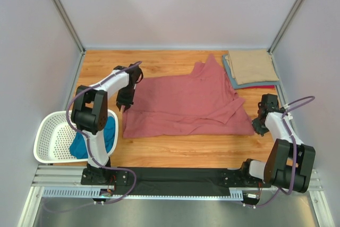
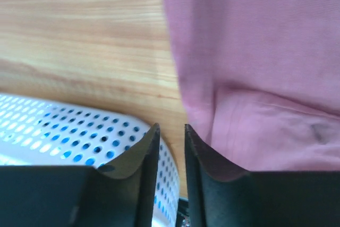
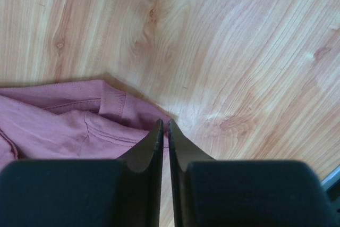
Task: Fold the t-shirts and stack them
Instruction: Fold the tshirt
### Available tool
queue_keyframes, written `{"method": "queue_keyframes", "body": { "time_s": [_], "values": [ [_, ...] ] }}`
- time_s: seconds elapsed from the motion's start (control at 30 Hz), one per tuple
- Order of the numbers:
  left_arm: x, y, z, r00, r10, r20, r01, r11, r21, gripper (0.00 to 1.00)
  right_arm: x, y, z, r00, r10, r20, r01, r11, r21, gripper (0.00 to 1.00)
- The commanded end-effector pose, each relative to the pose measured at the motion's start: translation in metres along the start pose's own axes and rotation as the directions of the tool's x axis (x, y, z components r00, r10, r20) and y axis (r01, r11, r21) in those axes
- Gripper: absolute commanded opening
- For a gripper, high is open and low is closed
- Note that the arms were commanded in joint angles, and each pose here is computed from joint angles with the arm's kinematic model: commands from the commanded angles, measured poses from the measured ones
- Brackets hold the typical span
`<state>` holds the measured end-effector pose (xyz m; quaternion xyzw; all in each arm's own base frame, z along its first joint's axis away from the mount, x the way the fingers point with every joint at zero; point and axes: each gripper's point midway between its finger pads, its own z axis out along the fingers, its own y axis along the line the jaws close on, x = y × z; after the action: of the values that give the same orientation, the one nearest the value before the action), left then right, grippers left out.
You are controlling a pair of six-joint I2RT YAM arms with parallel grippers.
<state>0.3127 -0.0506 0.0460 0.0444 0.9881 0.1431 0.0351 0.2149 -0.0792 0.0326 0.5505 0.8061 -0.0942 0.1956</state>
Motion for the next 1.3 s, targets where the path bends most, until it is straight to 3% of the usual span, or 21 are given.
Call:
{"method": "queue_keyframes", "body": {
  "time_s": [0.0, 0.1, 0.3, 0.53, 0.6, 0.7, 0.9, 1.1, 1.27],
  "values": [
    [-0.002, 0.029, -0.030, 0.996, -0.073, 0.050, 0.078, 0.992, -0.102, 0.34, -0.013, 0.008, -0.006, 0.999, -0.026, 0.034, 0.028, 0.999, -0.046, 0.11],
    [-0.002, 0.030, -0.061, 0.987, -0.096, 0.126, 0.110, 0.988, -0.108, 0.36, -0.019, 0.009, -0.020, 0.999, -0.026, 0.048, 0.029, 0.998, -0.064, 0.16],
    [0.012, -0.030, -0.093, 0.970, -0.132, 0.205, 0.093, 0.977, 0.191, 0.35, -0.021, 0.024, -0.049, 0.998, -0.032, 0.048, 0.040, 0.986, -0.164, 0.23],
    [0.053, -0.069, -0.063, 0.982, -0.172, 0.080, 0.134, 0.927, 0.351, 0.29, 0.021, 0.046, -0.048, 0.985, -0.161, -0.057, 0.141, 0.955, -0.261, 0.21],
    [0.063, -0.074, -0.048, 0.985, -0.169, 0.044, 0.144, 0.930, 0.339, 0.30, 0.038, 0.039, -0.036, 0.978, -0.182, -0.105, 0.152, 0.957, -0.247, 0.21],
    [0.086, -0.066, -0.019, 0.986, -0.156, -0.057, 0.164, 0.963, 0.215, 0.30, 0.042, 0.018, -0.012, 0.973, -0.199, -0.119, 0.184, 0.975, -0.126, 0.21],
    [0.103, -0.020, 0.011, 0.983, -0.171, -0.071, 0.164, 0.981, -0.100, 0.30, 0.036, -0.003, 0.008, 0.989, -0.100, -0.110, 0.099, 0.995, -0.017, 0.23],
    [0.099, -0.004, 0.011, 0.982, -0.179, -0.068, 0.160, 0.963, -0.216, 0.30, 0.029, -0.016, 0.013, 0.997, -0.049, -0.065, 0.053, 0.997, 0.049, 0.24],
    [0.093, -0.001, -0.006, 0.982, -0.186, -0.012, 0.181, 0.965, -0.190, 0.30, 0.023, -0.011, 0.007, 0.996, -0.061, -0.062, 0.063, 0.998, 0.032, 0.23]
  ]
}}
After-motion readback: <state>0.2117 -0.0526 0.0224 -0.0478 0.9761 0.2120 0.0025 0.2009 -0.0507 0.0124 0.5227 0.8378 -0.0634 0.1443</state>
